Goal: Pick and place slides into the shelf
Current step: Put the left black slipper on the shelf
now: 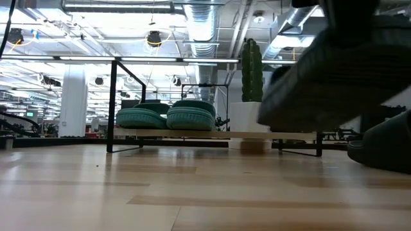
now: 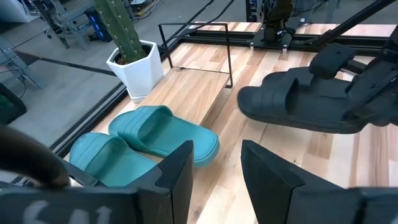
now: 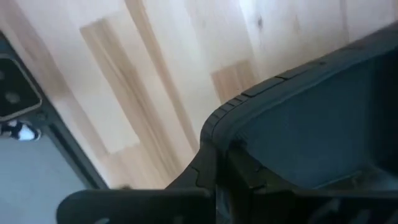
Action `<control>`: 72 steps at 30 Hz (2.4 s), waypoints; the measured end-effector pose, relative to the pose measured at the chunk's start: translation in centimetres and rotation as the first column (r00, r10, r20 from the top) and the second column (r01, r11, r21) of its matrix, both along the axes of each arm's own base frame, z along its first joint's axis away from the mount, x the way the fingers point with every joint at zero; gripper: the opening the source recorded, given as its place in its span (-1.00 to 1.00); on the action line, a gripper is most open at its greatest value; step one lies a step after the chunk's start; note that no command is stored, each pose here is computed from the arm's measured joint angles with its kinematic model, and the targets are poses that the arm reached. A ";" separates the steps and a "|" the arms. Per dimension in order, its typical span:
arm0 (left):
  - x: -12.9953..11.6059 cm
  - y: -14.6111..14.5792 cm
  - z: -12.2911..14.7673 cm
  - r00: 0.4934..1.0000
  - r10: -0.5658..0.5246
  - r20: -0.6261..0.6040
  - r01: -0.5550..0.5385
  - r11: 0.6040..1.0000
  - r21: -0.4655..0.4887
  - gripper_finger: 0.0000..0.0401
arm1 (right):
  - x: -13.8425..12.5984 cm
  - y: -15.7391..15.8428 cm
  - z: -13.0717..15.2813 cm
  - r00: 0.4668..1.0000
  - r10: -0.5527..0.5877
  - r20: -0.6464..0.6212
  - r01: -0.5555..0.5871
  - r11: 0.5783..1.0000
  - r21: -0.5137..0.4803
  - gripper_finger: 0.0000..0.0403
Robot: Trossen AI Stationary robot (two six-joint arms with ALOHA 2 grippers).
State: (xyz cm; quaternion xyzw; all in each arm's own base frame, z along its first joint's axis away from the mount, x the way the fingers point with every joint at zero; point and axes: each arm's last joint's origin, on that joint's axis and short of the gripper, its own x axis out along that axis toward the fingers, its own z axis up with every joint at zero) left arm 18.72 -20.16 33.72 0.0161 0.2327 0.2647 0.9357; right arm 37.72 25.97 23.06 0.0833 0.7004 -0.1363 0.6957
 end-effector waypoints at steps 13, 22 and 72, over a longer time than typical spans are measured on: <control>0.1 -0.2 0.0 1.000 -0.001 0.013 0.001 1.000 -0.021 -0.38 | 2.1 -3.9 1.1 0.999 0.000 0.048 0.002 0.999 -0.036 -1.00; 0.1 -0.2 0.0 1.000 -0.001 0.013 0.001 1.000 -0.021 -0.38 | 3.4 -7.2 2.0 0.997 0.020 0.078 -0.014 0.997 -0.078 -1.00; 0.1 -0.2 -0.1 1.000 -0.011 -0.016 0.010 1.000 -0.027 -0.38 | 3.2 -19.8 1.4 0.996 0.021 -0.090 -0.039 0.977 -0.209 -1.00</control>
